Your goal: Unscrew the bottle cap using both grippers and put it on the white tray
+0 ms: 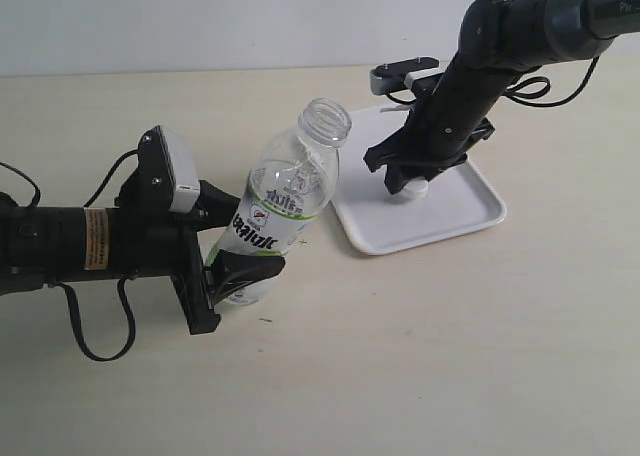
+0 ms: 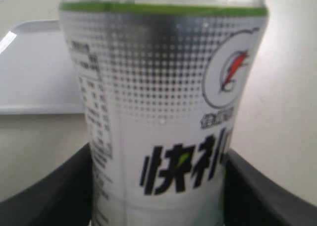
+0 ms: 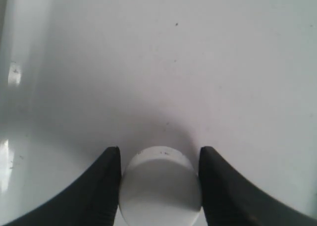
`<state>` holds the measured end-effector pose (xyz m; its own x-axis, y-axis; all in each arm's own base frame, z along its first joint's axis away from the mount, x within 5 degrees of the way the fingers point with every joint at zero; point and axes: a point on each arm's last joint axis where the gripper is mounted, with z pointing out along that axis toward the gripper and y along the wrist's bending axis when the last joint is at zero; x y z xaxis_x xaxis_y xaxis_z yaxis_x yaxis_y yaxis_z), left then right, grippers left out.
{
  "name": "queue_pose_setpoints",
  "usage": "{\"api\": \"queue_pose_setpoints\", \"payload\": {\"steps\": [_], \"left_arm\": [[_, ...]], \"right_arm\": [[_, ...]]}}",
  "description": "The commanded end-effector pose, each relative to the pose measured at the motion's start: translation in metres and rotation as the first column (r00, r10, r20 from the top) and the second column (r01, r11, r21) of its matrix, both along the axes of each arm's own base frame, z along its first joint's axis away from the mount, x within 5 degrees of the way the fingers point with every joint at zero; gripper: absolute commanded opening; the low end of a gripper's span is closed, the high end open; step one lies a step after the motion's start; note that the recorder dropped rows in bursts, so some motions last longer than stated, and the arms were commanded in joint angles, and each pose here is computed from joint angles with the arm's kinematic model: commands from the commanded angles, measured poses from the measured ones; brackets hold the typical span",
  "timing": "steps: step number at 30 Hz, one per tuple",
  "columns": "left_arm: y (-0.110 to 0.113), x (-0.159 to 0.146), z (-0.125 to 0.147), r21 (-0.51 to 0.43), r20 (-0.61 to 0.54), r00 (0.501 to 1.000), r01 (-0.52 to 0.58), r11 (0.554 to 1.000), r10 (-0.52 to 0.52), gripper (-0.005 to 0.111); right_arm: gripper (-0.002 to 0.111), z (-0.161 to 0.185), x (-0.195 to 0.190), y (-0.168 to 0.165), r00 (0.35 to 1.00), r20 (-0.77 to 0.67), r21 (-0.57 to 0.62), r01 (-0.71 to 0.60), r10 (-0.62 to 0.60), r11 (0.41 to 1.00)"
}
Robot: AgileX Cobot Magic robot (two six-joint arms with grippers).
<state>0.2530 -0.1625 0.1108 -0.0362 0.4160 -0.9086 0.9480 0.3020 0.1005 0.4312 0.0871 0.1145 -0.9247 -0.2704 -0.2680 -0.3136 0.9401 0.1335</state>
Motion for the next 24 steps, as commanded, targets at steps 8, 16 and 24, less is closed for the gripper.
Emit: {"api": "queue_pose_setpoints", "payload": {"steps": [8, 16, 24], "left_arm": [[-0.001, 0.001, 0.006, -0.051, 0.016, 1.0, -0.003, 0.999, 0.004, 0.0], [-0.002, 0.002, 0.007, -0.064, 0.017, 1.0, -0.009, 0.998, 0.01, 0.0], [-0.001, 0.004, 0.007, -0.083, -0.016, 0.999, -0.052, 0.995, 0.05, 0.0]], "right_arm": [[0.06, 0.0, 0.002, -0.001, 1.0, 0.014, 0.0, 0.005, -0.005, 1.0], [0.07, 0.011, 0.002, 0.0, 0.999, 0.039, 0.004, 0.005, -0.005, 1.0], [0.063, 0.069, -0.01, -0.002, 0.995, 0.099, 0.024, 0.016, -0.018, 1.0]]}}
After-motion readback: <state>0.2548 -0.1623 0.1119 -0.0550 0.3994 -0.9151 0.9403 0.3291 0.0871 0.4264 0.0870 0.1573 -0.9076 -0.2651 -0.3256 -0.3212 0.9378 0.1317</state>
